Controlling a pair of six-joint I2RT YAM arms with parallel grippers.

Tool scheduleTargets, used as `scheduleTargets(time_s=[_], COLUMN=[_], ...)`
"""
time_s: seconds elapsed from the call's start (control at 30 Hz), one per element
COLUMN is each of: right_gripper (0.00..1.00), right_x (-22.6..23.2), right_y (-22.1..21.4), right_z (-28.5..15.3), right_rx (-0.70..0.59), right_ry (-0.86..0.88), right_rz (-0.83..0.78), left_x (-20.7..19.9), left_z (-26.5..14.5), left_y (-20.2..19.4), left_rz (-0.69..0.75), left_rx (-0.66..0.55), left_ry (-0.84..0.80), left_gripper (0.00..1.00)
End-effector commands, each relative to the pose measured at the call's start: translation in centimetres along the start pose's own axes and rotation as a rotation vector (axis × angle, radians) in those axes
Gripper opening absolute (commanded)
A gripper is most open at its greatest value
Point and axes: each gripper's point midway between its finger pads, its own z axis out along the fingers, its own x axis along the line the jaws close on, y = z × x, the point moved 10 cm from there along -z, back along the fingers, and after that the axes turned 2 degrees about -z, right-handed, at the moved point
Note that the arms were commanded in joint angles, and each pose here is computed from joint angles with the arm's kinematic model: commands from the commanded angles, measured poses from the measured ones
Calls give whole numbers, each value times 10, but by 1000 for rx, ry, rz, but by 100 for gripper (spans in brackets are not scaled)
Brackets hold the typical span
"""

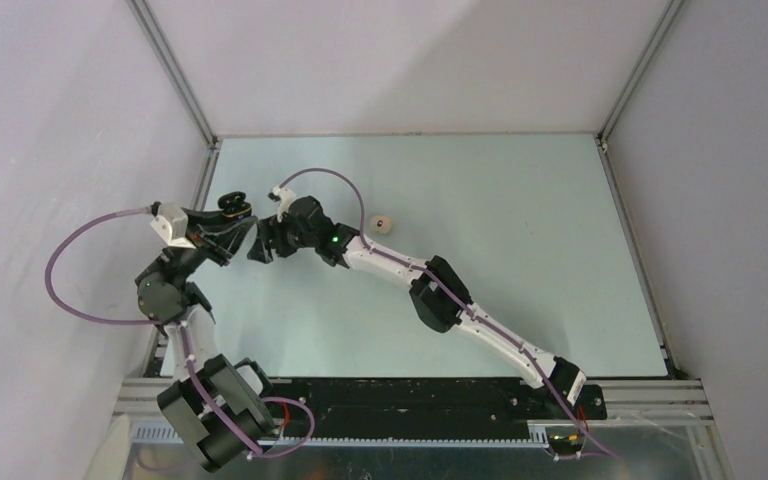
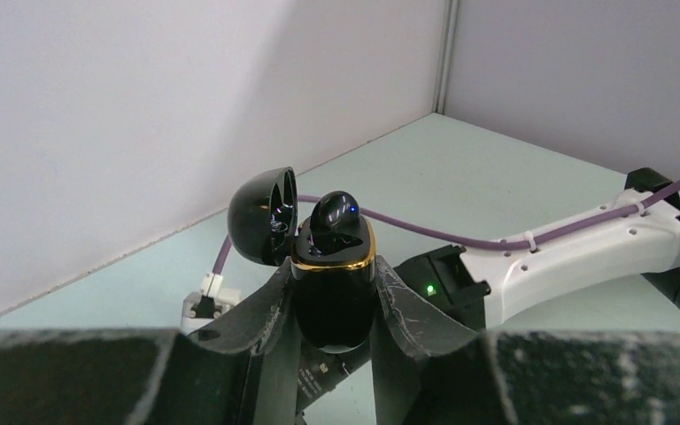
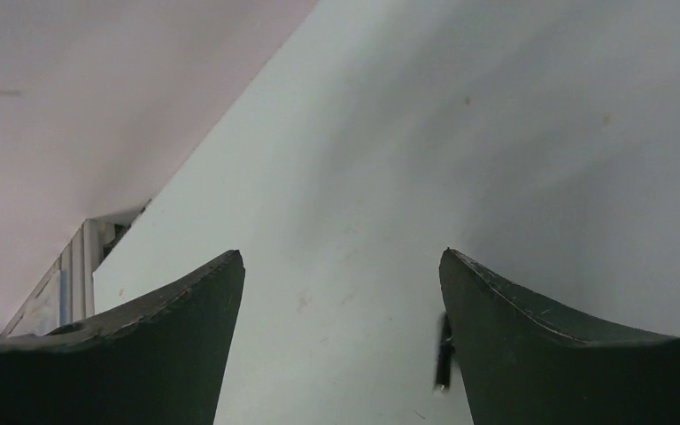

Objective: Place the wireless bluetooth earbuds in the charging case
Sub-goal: Pick up the earbud from the center of the board.

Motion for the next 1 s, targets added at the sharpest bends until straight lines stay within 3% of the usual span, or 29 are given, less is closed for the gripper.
scheduleTargets(time_s=[0.0, 0.27, 0.5, 0.97], right_gripper=[85, 84, 70, 80], right_x=[14, 10, 3, -6], right_y=[8, 2, -5, 4], right_z=[3, 4, -6, -5], right_rx=[-46, -26, 81, 32], right_ry=[75, 73, 180, 105], right_rz=[54, 86, 186, 138], left_x=[3, 9, 10, 7], left_z=[1, 1, 1, 0], left_y=[14, 10, 10, 9], left_rz=[54, 21, 22, 25], left_rx=[-30, -30, -33, -31], left_ry=[9, 20, 24, 22], left_gripper=[5, 5, 5, 5])
